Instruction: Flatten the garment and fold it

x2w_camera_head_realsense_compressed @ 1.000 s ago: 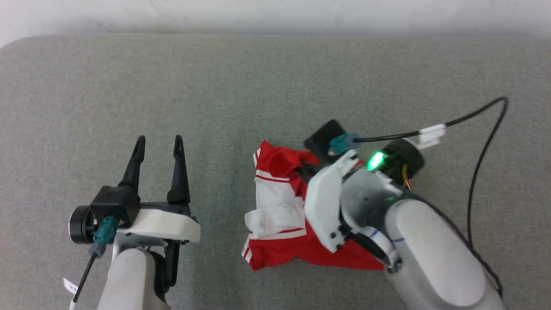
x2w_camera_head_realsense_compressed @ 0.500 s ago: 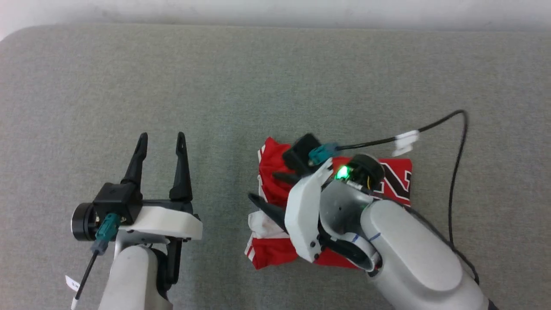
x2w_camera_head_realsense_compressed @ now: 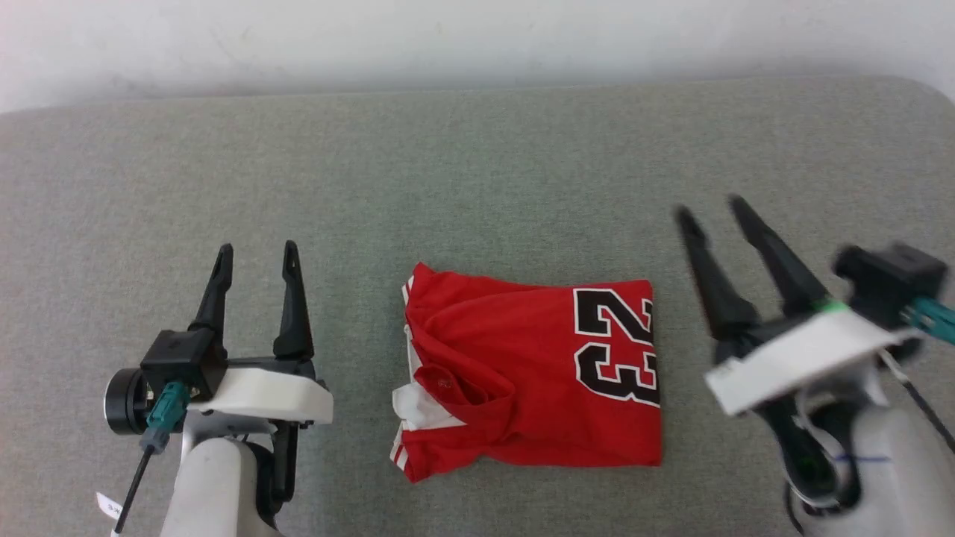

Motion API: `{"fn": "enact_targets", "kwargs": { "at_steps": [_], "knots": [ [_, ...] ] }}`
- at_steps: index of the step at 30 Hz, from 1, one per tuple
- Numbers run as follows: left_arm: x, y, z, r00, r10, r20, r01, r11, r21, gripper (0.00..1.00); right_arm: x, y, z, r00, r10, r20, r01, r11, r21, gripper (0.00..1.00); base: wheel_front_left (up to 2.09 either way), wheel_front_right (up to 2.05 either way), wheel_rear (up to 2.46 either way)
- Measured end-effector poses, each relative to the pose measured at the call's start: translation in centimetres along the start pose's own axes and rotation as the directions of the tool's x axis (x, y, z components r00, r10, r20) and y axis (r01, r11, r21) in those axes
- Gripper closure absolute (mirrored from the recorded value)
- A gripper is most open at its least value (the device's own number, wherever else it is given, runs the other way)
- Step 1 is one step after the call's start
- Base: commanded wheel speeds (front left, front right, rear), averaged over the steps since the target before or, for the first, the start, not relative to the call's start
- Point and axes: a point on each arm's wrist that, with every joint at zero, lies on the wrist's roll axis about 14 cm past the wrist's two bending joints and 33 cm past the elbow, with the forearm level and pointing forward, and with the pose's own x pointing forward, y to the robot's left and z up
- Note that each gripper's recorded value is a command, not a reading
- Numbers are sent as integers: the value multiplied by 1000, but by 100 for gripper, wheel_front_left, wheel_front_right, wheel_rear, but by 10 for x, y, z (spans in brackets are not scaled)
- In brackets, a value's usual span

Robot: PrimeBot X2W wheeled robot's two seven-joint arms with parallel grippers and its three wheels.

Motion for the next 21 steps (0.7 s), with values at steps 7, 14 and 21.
{"fn": "enact_targets", "kwargs": {
  "at_steps": [7, 14, 21],
  "knots": [
    [2, -7, 3, 1000, -20, 10, 20, 1000, -4, 0, -45, -62, -34, 971, -206, -118, 213, 976, 47, 0, 0, 0, 0],
    [1, -6, 1, 1000, -23, 2, 23, 1000, -3, 0, -59, -55, -94, 918, -173, -357, 232, 964, 128, 0, 0, 0, 0],
    [-3, -2, -1, 1000, -13, -6, 14, 1000, 2, 0, -69, -35, -146, 833, -87, -546, 222, 957, 187, 0, 0, 0, 0]
  ]
}}
